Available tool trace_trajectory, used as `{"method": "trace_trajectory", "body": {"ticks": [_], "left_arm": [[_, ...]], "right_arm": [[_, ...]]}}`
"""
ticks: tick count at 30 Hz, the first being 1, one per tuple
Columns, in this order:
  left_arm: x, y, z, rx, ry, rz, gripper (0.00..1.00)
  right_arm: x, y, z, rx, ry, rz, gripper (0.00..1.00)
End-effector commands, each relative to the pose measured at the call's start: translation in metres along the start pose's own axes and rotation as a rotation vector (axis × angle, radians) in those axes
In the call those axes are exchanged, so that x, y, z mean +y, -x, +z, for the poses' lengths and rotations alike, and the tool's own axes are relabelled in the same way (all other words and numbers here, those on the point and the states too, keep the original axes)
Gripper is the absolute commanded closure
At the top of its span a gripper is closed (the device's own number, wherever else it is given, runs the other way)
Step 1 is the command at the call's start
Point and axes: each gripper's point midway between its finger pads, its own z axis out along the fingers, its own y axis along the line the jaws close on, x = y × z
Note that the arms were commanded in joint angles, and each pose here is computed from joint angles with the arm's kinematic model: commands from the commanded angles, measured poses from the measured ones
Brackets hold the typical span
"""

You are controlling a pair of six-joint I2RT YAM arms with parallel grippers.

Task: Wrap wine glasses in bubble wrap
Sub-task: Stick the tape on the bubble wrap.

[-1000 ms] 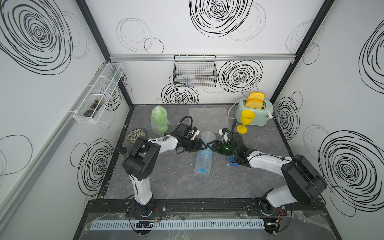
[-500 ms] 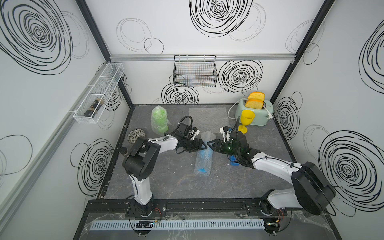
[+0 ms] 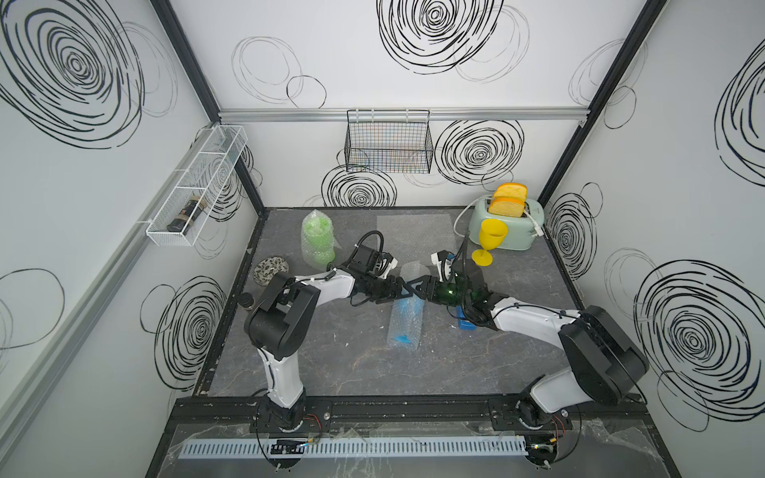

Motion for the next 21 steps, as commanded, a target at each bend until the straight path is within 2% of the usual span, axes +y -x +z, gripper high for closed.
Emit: {"method": "trace_trajectory", "body": {"ticks": [1, 14, 21], "left_arm": [[0.045, -0.035, 0.014, 0.095, 0.147, -0.098, 0.3], [0.037, -0.032, 0.011, 0.088, 0.125, -0.089, 0.3], [0.027, -0.029, 0.008, 0.083, 0.085, -0.084, 0.29]], "right_arm": [[0.01, 0.007, 0.003, -0.021, 0.041, -0.013, 0.43], [-0.023, 0.002, 0.007, -0.018, -0.012, 0.033, 0.43], [-0.027, 0.001, 0.007, -0.016, -0.017, 0.035, 0.43]]}}
